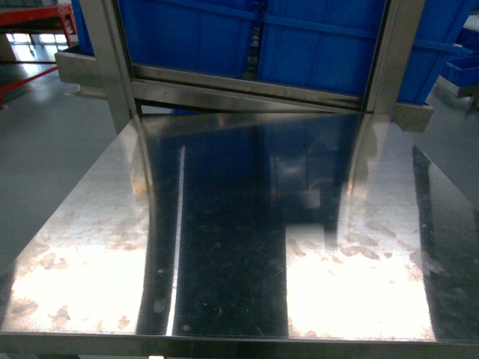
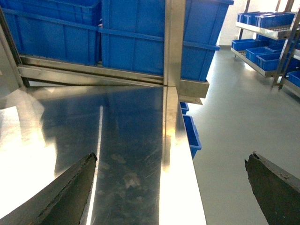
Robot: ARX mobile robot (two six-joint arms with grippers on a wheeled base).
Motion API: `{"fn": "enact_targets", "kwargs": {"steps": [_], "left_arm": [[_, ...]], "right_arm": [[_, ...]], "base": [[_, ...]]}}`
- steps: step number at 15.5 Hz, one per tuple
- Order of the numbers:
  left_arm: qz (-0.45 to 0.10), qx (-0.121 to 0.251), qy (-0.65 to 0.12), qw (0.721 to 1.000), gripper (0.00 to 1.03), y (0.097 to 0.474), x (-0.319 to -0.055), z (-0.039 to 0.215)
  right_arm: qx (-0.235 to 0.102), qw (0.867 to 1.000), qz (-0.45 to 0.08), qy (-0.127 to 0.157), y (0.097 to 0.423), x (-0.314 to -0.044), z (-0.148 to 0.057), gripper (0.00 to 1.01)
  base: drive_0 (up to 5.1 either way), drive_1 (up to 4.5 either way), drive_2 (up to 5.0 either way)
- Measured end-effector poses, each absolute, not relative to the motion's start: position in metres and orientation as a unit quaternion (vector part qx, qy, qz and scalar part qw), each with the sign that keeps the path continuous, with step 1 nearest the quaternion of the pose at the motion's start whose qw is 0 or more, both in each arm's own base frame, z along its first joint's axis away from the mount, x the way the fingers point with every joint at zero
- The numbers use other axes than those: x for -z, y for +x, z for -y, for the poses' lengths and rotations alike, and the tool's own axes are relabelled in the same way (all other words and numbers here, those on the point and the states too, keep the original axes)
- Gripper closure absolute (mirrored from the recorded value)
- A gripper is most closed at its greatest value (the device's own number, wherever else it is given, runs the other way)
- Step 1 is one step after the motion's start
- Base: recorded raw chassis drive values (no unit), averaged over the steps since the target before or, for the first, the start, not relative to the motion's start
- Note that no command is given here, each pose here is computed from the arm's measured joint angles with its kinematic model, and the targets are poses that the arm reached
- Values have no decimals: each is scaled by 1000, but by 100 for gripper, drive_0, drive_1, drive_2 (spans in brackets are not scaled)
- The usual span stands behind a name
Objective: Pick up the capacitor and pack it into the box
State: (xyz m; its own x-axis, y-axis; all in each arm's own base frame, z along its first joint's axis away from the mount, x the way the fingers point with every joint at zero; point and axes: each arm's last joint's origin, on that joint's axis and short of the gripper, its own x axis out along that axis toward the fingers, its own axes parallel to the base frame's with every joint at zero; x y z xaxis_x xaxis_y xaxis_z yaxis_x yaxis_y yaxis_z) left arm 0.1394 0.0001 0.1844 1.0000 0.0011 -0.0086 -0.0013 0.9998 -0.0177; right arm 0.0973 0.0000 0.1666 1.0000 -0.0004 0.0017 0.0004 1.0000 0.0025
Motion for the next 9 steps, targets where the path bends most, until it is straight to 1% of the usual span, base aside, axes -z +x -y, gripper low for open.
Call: {"fn": "enact_targets", "kwargs": {"steps": [5,6,7,9], "left_arm": [[-4,-1,-9,1000,58,126,-176,0],[12,0,-9,1000,58,123,-172,0],[0,-1,-9,1000,58,122,-169,0],[6,-1,-9,1000,58,118,-171,0]], "right_arm": [[0,1000,1,1,97,-167,0,3],[0,1000,1,1,97,-167,0,3],[0,1000,1,1,97,-167,0,3],[0,1000,1,1,97,-167,0,3]], "base": [[0,0,0],[0,0,0],[0,0,0],[0,0,0]]}}
